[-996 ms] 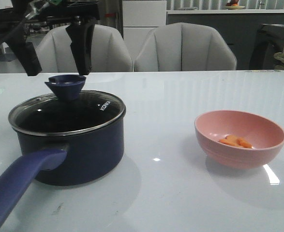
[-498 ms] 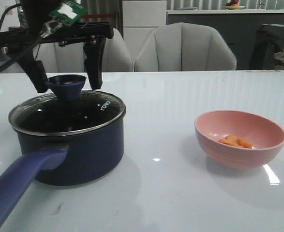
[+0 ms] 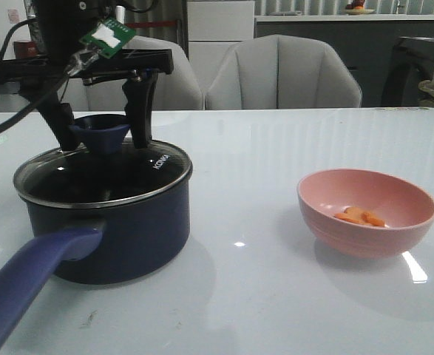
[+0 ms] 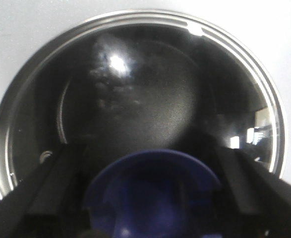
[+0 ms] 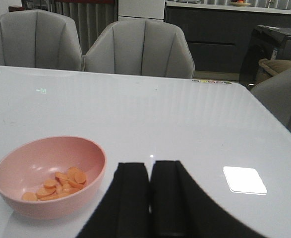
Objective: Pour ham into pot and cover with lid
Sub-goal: 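Lower the left gripper and grasp the blue lid knob, then lift the glass lid off the saucepan and set it aside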
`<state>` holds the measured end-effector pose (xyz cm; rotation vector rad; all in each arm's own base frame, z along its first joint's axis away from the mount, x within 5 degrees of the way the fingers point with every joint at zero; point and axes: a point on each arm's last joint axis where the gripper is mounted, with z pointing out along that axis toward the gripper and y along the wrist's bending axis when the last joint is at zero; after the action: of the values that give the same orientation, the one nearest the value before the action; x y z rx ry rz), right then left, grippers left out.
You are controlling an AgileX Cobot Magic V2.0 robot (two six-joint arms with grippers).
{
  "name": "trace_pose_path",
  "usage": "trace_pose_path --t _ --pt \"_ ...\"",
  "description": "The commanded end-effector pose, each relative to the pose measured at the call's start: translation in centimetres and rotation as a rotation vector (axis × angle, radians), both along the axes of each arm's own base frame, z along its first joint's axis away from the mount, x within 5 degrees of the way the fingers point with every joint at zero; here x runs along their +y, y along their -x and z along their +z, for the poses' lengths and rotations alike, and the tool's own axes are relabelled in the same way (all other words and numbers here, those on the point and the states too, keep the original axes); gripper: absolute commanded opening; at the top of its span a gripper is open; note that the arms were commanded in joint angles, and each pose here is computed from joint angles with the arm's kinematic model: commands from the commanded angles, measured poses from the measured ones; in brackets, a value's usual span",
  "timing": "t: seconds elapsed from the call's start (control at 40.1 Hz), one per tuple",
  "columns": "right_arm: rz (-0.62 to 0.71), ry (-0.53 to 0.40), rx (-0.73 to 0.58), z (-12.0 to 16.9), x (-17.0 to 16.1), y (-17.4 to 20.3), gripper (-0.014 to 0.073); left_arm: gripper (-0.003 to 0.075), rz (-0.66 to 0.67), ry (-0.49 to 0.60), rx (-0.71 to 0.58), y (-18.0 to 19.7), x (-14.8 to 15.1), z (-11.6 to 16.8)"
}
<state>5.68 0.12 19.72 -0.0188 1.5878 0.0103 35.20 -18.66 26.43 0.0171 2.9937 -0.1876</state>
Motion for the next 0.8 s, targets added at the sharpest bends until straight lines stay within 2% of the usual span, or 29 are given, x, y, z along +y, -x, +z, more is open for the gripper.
trace_pose_path --t 0.0,0.498,0.772 --pt "-0.011 0.015 -0.085 0.4 -0.1 0.1 0.0141 0.041 0.012 0.043 -0.014 0.5 -0.3 1.7" --pt "-0.011 0.015 -0.085 0.4 -0.1 0.1 0.0141 0.0177 0.01 0.028 0.016 0.8 -0.2 1.6" --pt "-0.011 0.015 -0.085 0.4 -0.1 0.1 0.0141 0.0113 0.007 0.03 -0.01 0.6 -0.2 2.9"
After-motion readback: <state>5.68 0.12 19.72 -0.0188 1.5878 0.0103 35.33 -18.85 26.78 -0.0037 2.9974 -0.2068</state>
